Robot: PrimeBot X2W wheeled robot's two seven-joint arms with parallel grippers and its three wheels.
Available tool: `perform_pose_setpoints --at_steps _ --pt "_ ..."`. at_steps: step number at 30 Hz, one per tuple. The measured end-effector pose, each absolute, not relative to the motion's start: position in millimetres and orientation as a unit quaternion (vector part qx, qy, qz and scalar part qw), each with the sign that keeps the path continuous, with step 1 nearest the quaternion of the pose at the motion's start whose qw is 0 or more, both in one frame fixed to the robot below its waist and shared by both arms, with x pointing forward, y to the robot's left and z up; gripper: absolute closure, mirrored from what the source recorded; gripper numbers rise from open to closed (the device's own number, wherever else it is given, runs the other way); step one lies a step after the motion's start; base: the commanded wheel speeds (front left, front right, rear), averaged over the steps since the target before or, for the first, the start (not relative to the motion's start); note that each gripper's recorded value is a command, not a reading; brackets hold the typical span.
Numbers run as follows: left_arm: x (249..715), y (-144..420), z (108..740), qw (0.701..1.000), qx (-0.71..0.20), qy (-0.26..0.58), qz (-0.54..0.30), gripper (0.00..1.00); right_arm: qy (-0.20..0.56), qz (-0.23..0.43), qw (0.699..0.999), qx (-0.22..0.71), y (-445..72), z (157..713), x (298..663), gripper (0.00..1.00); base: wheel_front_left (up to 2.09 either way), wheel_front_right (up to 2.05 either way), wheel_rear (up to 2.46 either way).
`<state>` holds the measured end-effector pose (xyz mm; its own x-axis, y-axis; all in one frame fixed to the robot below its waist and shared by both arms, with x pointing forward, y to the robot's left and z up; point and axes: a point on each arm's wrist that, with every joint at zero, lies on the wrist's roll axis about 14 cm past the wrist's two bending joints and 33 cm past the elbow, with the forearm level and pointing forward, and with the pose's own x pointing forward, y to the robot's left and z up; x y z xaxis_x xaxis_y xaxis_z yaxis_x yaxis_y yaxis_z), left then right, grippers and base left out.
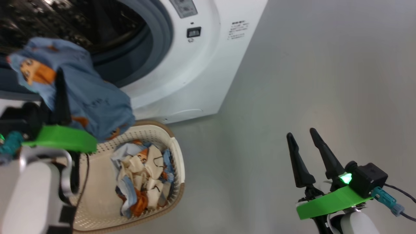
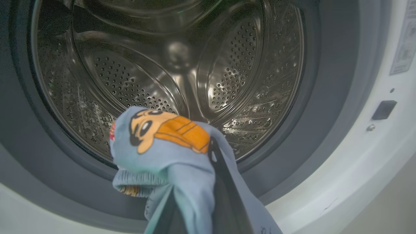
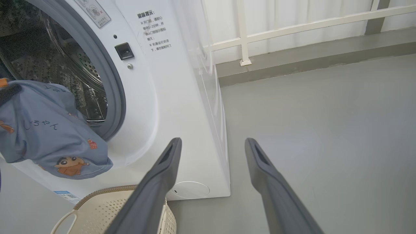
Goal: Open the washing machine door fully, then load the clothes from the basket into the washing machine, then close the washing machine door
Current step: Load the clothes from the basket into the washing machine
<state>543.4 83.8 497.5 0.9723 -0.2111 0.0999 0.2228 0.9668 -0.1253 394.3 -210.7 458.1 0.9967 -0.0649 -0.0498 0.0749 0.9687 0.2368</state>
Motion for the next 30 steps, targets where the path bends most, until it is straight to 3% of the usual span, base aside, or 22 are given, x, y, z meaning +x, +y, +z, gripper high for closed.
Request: perform_pose_setpoints --at_steps 21,30 --pt "673 45 459 0.991 -0.060 -0.027 -0.119 1.00 0.071 -0.081 0.987 0.123 -235 425 393 0.00 0.00 0.00 0.00" --pt "723 60 453 0.995 -0.035 -0.025 -0.092 1.00 0.101 -0.089 0.984 0.119 -236 406 390 0.00 0.00 0.00 0.00"
